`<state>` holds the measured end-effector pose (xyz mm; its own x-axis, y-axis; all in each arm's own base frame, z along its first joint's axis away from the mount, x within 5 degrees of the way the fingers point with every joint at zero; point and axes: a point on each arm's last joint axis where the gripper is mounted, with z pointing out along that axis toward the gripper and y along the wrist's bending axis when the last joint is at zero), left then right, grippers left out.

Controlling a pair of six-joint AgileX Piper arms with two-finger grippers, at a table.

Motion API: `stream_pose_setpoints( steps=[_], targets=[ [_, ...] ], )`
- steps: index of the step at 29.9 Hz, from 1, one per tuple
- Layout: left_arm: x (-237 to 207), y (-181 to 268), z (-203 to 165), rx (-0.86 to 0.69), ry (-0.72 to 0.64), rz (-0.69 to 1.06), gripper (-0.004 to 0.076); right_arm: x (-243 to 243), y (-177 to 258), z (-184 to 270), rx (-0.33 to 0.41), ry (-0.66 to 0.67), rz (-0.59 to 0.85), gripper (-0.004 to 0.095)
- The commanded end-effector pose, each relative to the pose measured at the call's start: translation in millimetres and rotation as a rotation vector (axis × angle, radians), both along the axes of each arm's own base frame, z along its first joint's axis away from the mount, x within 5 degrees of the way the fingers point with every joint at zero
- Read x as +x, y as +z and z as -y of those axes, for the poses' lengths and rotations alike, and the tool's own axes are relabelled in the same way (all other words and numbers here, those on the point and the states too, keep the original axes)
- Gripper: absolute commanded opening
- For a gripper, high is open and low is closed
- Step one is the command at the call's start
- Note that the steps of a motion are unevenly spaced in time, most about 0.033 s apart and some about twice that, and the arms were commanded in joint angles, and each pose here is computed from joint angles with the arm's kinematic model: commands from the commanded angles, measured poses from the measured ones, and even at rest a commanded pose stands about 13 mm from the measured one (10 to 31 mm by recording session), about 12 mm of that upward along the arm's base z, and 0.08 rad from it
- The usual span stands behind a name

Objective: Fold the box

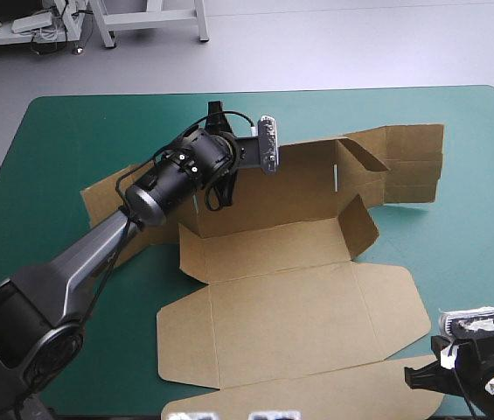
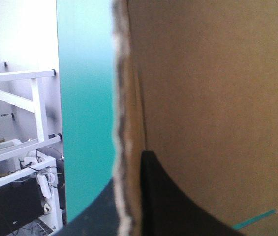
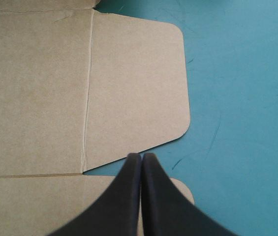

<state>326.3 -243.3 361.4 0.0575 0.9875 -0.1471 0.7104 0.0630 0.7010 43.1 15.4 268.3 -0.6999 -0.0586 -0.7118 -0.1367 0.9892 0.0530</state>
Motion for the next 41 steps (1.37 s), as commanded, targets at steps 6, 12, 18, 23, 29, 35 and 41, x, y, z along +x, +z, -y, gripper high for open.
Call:
stream_pose_setpoints(
  steps=[6,12,18,23,29,35,41],
  targets=[
    [-31,46,22,-0.061,-0.042,0.231,-0.0009,5,11,0,0.005,-0.005,0.069,-0.0013],
    [-51,51,44,-0.135,-0.061,0.283,-0.0009,5,11,0,0.005,-0.005,0.069,-0.0013],
    [-63,36,60,-0.147,-0.105,0.284,-0.0009,5,11,0,0.016,-0.015,0.069,-0.0013],
    [-68,7,64,-0.098,-0.058,0.358,-0.0009,6,13,1,0.075,-0.08,0.085,-0.0013],
    [-77,-12,65,-0.093,0.013,0.546,-0.0009,5,29,0,0.127,-0.126,0.129,-0.0013],
    [-83,-25,64,-0.064,0.024,0.583,-0.0009,12,67,2,0.15,-0.146,0.198,-0.0013],
    [-83,-28,62,-0.08,0.059,0.574,-0.0009,41,112,3,0.203,-0.142,0.225,-0.0013]
  ],
)
